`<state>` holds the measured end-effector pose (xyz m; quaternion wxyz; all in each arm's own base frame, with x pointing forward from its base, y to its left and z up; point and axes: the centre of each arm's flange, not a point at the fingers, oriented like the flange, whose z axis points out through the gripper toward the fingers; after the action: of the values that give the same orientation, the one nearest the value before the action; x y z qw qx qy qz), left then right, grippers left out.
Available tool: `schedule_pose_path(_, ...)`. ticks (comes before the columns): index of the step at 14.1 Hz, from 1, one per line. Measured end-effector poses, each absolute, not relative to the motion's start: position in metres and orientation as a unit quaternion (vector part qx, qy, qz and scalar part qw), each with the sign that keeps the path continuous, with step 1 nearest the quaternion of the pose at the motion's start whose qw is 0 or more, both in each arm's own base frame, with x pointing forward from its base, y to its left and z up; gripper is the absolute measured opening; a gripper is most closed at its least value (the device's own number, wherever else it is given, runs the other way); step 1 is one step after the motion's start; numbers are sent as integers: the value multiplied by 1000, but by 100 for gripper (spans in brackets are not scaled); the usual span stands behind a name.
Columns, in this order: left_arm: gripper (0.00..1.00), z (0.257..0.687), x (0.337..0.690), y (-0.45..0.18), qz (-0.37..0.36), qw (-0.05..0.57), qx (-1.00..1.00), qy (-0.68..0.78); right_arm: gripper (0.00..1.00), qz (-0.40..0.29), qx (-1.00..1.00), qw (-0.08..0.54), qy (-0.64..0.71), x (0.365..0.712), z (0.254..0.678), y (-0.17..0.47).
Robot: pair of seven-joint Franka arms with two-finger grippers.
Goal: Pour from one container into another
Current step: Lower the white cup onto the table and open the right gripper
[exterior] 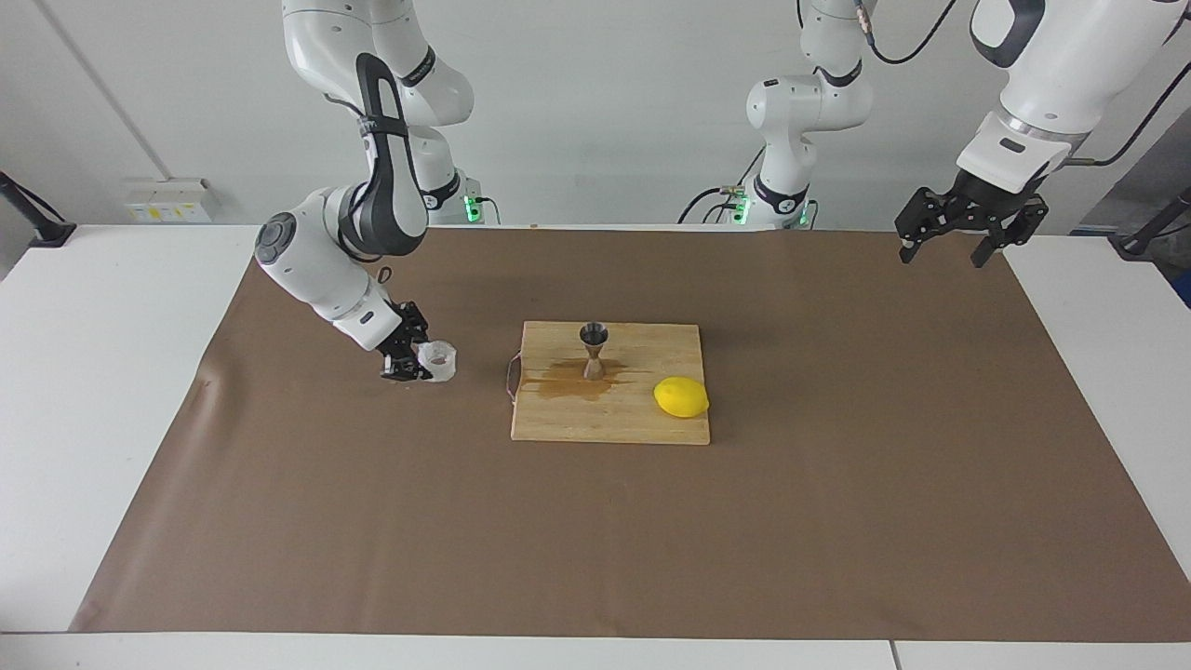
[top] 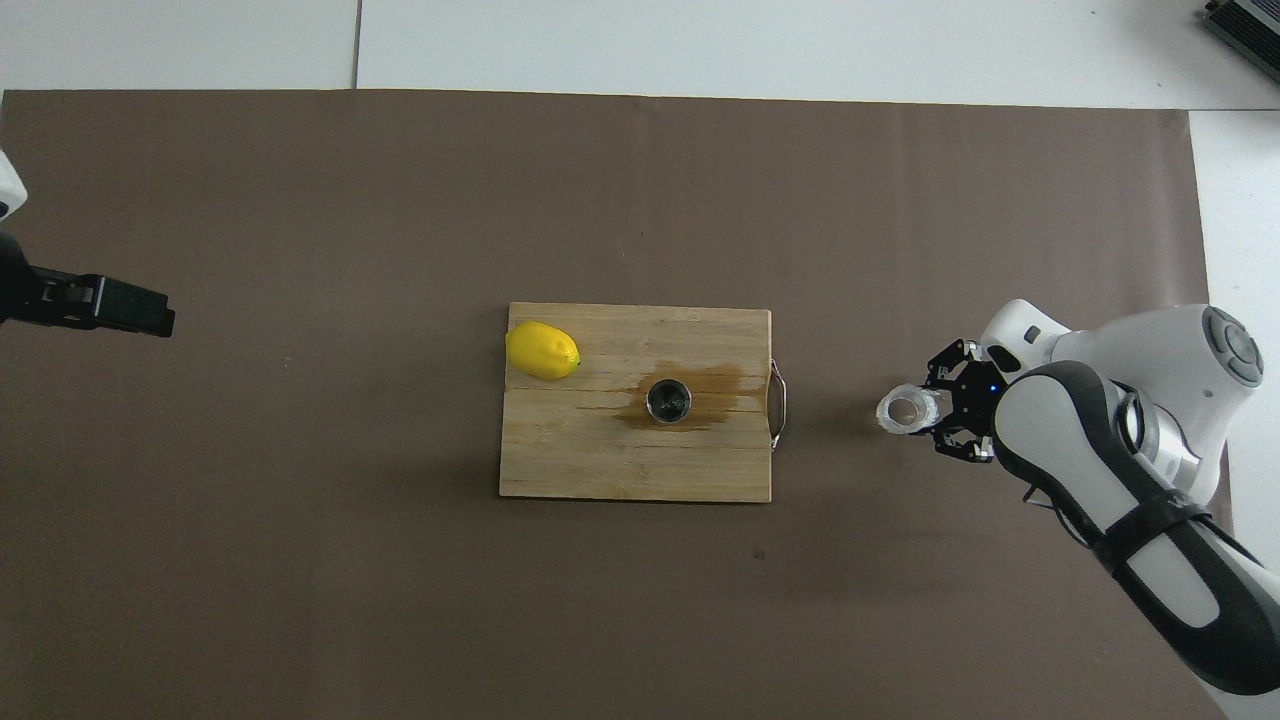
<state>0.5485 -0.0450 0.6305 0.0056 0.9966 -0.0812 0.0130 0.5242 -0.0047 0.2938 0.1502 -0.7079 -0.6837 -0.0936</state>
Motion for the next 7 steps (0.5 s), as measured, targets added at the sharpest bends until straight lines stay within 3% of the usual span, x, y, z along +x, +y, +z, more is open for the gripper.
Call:
schedule_pose_path(2, 100, 630, 548, -47, 13, 6, 996, -83, 44, -94, -707, 150, -685, 524, 292, -8)
schedule_pose_path(3, 100, 629, 549, -48, 12, 6, 996, -84, 49, -94, -706, 151, -685, 524, 292, -8)
schedule_pose_path(7, 100, 626, 549, -58, 9, 6, 996, -93, 96, -100, -705, 145, -687, 529, 299, -8)
